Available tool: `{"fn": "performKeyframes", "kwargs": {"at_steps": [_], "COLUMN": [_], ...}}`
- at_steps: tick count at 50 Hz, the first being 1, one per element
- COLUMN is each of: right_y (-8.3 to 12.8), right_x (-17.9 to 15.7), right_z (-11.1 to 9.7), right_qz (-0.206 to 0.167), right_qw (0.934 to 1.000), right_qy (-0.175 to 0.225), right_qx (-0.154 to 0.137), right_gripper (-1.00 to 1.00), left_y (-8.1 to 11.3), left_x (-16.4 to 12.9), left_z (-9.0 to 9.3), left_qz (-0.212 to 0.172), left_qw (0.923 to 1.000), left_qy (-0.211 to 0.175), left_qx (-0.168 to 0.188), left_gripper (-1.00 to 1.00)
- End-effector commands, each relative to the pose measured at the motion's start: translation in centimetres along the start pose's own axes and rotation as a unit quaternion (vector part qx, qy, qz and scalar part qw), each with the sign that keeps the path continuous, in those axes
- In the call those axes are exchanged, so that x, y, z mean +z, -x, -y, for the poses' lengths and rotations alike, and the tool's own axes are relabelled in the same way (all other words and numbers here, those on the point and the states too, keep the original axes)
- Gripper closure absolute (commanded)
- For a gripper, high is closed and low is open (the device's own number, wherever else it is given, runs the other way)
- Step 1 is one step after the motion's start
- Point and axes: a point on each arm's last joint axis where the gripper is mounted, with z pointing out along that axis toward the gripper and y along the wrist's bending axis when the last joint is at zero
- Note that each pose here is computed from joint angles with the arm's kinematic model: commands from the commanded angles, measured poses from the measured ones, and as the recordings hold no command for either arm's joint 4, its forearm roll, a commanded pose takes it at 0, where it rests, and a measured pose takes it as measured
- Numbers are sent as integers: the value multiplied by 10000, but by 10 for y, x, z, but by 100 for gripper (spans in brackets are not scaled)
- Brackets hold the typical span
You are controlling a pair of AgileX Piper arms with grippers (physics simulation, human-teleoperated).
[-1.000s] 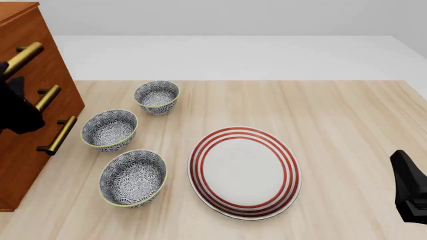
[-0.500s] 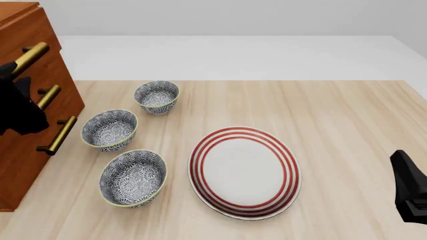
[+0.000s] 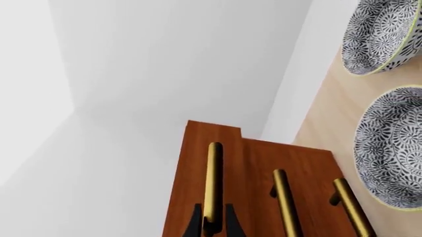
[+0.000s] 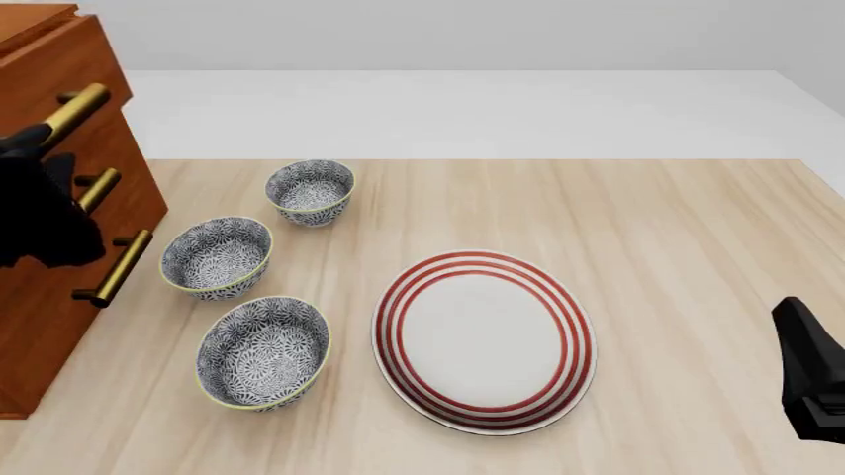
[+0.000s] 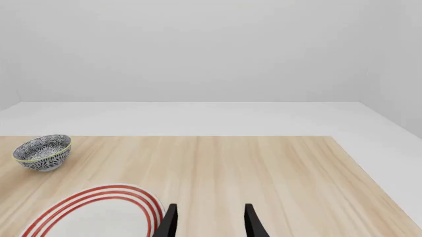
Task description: Open the top drawer of the cabinet.
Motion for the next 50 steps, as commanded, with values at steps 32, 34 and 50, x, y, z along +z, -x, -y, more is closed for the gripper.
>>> {"fn": "performKeyframes", "kwargs": {"at_steps": [32,34,50], "right_y": [0,0,0], "right_x": [0,0,0], "right_z": [0,0,0], "right_qz": [1,0,0], "right_qw": [10000,10000,10000], "right_qy": [0,-1,0], "right_qx": [0,0,-2], "right_gripper": [-100,-100,-100], "left_y": [13,14,17], "left_x": [-3,-3,-3], "left_z": [-21,-20,-20], "left_qz": [258,277,340], "left_qw": [9993,9993,9991], "left_qy": [214,198,184], "left_qx": [177,183,187], "left_gripper": [100,100,100]}}
